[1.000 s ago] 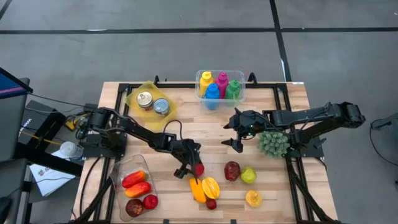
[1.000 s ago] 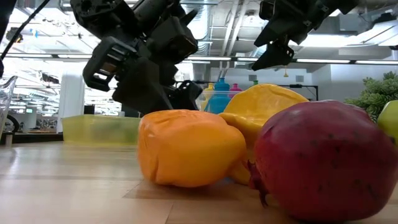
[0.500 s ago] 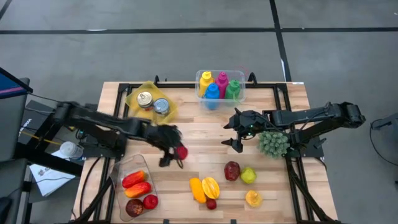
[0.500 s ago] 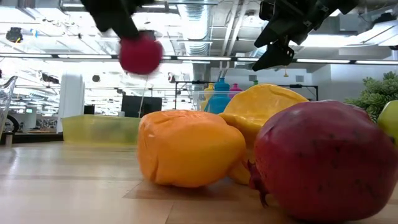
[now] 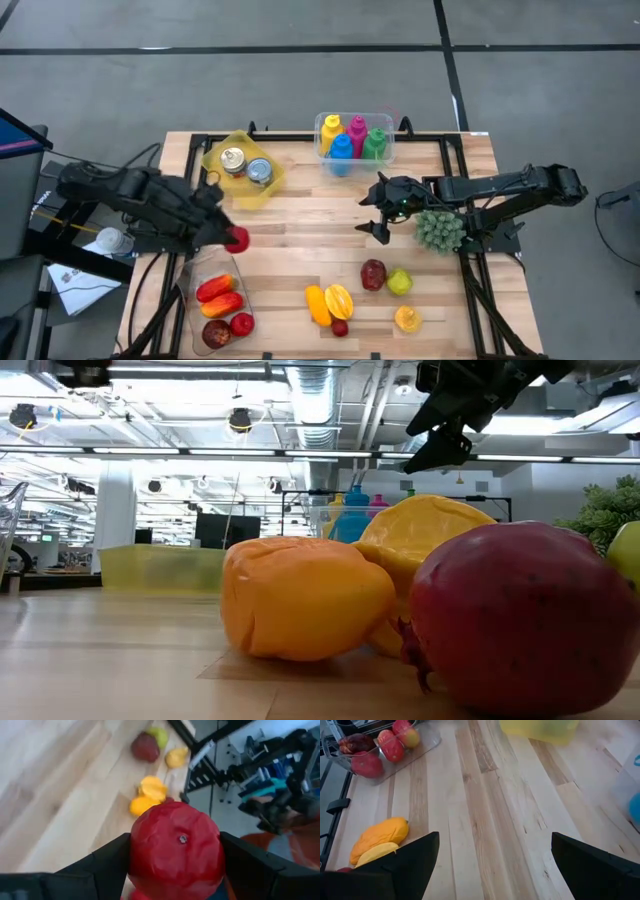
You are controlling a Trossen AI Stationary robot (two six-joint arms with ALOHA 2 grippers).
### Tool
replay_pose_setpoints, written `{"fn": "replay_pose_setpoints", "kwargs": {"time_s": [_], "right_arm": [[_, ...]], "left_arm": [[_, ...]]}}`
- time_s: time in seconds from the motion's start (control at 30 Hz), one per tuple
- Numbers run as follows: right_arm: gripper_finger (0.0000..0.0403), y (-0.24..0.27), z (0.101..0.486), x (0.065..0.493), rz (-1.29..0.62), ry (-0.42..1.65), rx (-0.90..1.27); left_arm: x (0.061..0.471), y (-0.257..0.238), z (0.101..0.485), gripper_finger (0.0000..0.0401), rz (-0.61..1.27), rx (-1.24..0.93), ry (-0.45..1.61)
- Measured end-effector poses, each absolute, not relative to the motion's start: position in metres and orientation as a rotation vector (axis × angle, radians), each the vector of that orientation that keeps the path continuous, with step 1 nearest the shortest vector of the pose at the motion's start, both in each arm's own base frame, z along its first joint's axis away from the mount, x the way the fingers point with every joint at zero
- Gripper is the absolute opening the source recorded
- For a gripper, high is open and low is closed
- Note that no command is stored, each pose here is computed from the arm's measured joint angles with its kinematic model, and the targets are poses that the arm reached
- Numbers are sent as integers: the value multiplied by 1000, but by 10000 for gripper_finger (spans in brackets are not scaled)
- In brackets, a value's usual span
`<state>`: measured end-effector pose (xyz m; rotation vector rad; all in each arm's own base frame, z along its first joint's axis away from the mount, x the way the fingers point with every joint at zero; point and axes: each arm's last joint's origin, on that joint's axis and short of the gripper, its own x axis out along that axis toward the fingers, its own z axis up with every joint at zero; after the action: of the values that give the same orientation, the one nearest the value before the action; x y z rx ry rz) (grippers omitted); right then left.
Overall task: Pick & Place Food Item
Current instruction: Put the red tomato into the transparent bin
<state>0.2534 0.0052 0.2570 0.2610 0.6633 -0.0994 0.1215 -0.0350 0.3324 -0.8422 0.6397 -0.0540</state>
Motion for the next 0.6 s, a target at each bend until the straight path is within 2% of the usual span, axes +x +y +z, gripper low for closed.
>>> {"fn": "replay_pose_setpoints", "kwargs": {"time_s": [0.23, 0.6], "right_arm": [[372, 5, 257, 253, -102, 662, 268], [372, 5, 257, 254, -102, 660, 269]], "left_arm": [[101, -36, 328, 273, -38, -898, 735], [117, -50, 311, 273, -93, -769, 953]]}}
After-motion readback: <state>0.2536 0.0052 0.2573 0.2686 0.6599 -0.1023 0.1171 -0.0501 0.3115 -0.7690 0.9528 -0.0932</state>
